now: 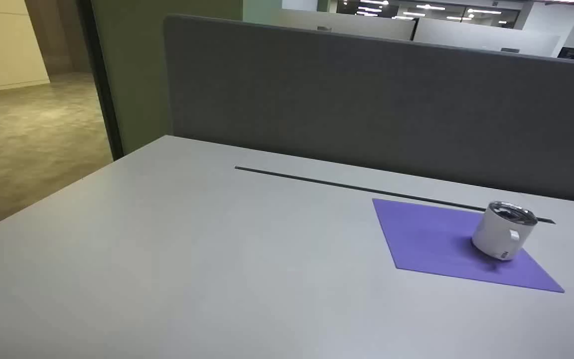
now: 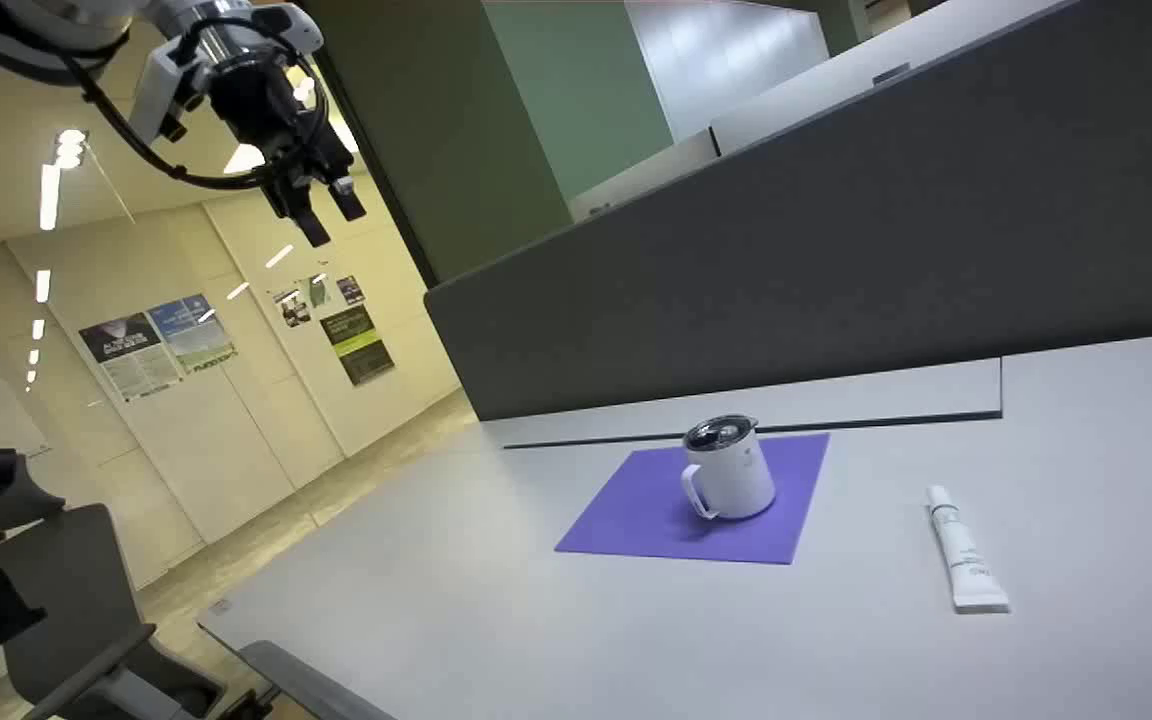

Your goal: Open the mug on the table

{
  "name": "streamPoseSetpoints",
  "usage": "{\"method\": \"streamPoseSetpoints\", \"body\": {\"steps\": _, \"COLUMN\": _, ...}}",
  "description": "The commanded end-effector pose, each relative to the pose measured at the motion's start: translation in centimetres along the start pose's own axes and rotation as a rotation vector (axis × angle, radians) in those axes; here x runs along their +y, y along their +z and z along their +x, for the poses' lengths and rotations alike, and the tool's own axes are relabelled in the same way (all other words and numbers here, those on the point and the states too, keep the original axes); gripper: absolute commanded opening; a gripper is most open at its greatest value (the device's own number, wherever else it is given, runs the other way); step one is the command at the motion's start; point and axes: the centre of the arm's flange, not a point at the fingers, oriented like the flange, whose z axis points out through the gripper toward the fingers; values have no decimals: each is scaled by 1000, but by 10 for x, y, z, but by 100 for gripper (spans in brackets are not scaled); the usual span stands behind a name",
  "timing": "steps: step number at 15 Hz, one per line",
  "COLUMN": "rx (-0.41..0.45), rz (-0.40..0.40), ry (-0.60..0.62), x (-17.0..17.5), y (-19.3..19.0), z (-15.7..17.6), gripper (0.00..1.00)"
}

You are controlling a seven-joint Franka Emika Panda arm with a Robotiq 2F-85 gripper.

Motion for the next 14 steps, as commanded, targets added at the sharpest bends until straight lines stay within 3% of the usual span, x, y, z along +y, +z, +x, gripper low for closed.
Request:
{"method": "streamPoseSetpoints", "body": {"steps": 1, "rx": 1, "rz": 0, "ry": 0, "x": 0, "y": 0, "z": 0, "gripper": 100}}
{"method": "streamPoseSetpoints", "body": {"steps": 10, "rx": 2, "rz": 0, "ry": 0, "x": 0, "y": 0, "z": 0, "gripper": 100}}
{"method": "streamPoseSetpoints", "body": {"steps": 13, "rx": -10, "rz": -48, "ry": -128, "x": 17, "y": 30, "z": 31, "gripper": 100}}
{"method": "streamPoseSetpoints", "body": {"steps": 14, "rx": 2, "rz": -73, "ry": -153, "x": 25, "y": 42, "z": 41, "gripper": 86}}
